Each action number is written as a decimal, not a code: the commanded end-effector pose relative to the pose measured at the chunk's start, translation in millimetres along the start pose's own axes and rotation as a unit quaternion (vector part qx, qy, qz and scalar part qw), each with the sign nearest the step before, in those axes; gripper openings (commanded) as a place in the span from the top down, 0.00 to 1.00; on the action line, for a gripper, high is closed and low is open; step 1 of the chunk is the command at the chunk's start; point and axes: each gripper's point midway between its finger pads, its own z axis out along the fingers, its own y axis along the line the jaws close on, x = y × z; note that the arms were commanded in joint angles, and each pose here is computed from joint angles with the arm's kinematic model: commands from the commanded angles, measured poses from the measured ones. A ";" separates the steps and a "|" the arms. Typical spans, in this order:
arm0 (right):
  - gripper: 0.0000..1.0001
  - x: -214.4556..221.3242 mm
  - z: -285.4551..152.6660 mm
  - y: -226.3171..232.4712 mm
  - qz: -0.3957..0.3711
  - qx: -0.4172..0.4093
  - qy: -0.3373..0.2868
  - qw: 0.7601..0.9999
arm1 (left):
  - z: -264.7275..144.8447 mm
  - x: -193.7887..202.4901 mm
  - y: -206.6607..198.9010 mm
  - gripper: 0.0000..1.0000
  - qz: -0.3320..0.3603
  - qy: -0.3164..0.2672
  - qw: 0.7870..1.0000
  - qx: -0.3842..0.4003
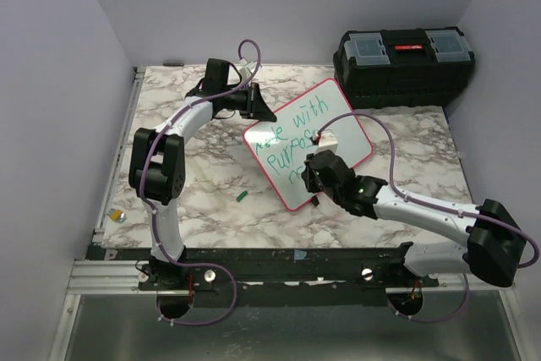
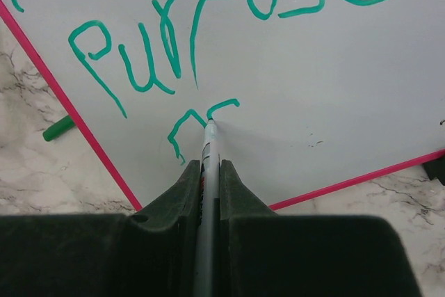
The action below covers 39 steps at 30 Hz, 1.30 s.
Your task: Write a sentence on the whiteboard
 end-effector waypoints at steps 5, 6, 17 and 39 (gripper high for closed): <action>0.99 25.8 -5.9 -25.4 -0.005 0.050 0.033 0.998 | -9.0 -19.9 1.4 1.00 0.079 -0.033 0.996 -0.022; 0.99 24.9 -6.1 -27.5 -0.005 0.056 0.032 0.998 | -9.3 -20.4 1.0 1.00 0.080 -0.034 0.996 -0.022; 0.99 0.0 -0.7 -32.1 -0.017 0.094 0.002 0.995 | -9.1 -20.5 1.3 1.00 0.080 -0.034 0.996 -0.022; 0.99 -47.7 -15.7 8.9 0.001 -0.010 -0.057 0.998 | -9.4 -20.6 2.9 1.00 0.079 -0.034 0.996 -0.024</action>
